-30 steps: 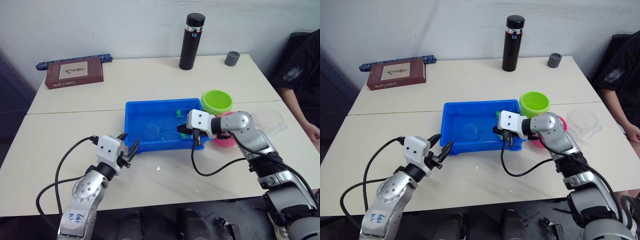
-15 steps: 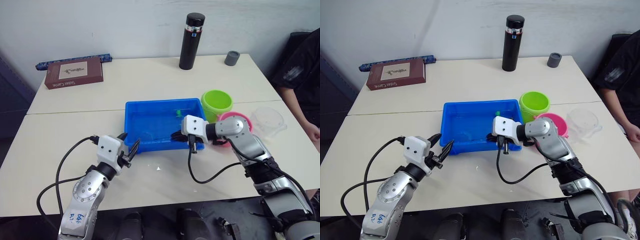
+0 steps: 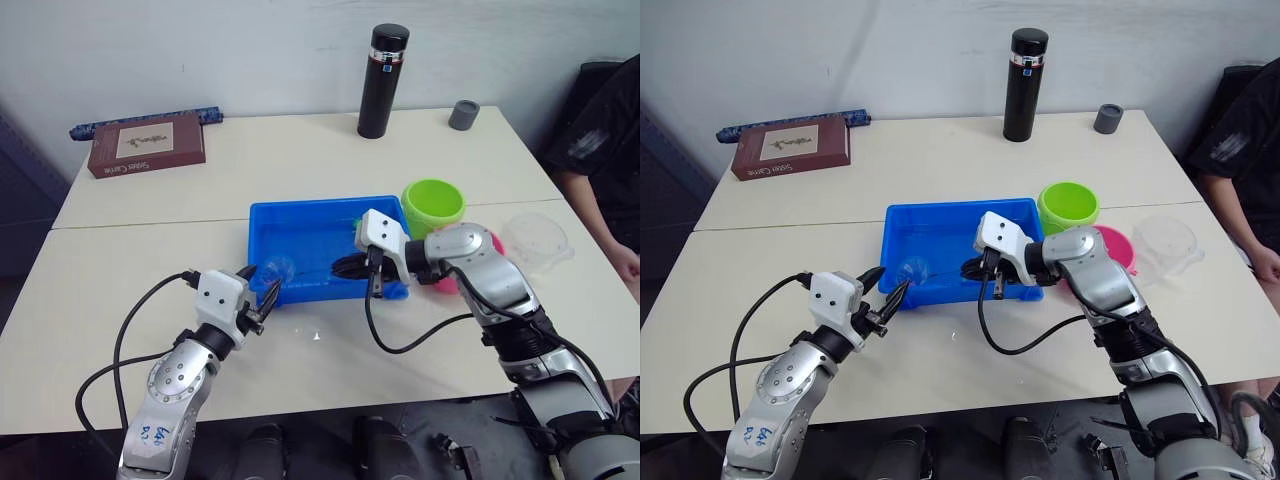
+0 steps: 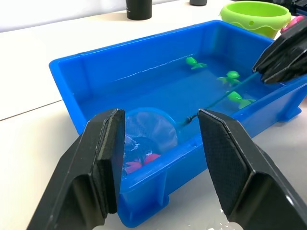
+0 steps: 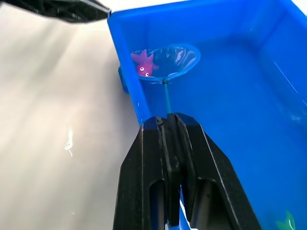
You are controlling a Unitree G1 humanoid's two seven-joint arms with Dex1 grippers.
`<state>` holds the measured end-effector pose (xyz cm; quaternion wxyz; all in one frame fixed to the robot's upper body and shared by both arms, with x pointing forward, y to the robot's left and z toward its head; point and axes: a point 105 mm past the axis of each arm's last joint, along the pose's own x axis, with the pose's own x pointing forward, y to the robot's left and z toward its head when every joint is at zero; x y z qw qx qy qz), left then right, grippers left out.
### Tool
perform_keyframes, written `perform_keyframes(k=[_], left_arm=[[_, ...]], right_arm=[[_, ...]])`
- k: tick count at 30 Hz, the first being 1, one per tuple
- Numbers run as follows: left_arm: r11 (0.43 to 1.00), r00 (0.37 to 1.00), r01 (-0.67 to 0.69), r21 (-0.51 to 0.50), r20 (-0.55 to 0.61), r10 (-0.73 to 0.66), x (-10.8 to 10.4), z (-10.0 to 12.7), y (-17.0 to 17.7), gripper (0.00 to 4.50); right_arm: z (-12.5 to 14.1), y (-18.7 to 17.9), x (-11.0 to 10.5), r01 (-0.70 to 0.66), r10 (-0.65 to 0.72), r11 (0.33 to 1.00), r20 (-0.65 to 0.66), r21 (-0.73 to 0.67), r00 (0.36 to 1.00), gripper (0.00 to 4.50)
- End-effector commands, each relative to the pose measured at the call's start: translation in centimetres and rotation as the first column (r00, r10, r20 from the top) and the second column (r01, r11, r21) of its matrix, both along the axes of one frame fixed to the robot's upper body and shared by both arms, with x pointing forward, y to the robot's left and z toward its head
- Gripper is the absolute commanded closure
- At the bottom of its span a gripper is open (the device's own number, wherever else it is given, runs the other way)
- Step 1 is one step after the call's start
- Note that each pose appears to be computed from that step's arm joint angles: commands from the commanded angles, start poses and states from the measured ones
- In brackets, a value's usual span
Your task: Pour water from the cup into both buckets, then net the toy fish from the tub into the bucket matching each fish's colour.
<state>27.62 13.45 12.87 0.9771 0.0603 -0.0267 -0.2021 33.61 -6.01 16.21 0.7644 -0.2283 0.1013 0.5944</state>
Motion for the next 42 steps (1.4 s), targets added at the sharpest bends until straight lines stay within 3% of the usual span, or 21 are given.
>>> perform_keyframes(k=[1,13,26,33,42], left_arm=[[1.000,0.999,0.016,-0.003,0.040,-0.016,0.0,0.9,-0.4,1.83],[0.999,0.999,0.036,-0.005,0.037,-0.036,0.3,0.8,-0.7,1.83],[0.991,0.989,0.136,0.000,0.061,-0.136,0.6,1.4,-1.7,1.83],[0.973,0.969,0.232,0.011,0.084,-0.232,0.8,2.0,-2.4,1.83],[0.923,0.918,0.385,0.027,0.092,-0.385,1.2,2.5,-3.8,1.83]], right_arm=[[2.0,0.2,-0.4,-0.018,0.017,0.999,0.010,0.045,1.000,4.50],[2.8,-1.5,0.1,0.079,-0.075,0.995,-0.059,0.068,0.995,4.50],[4.9,-5.1,1.5,0.244,-0.243,0.963,-0.022,0.113,0.970,4.50],[7.2,-7.1,0.3,0.322,-0.328,0.932,0.009,0.165,0.945,4.50],[7.6,-8.9,-3.6,0.428,-0.440,0.878,0.012,0.214,0.898,4.50]])
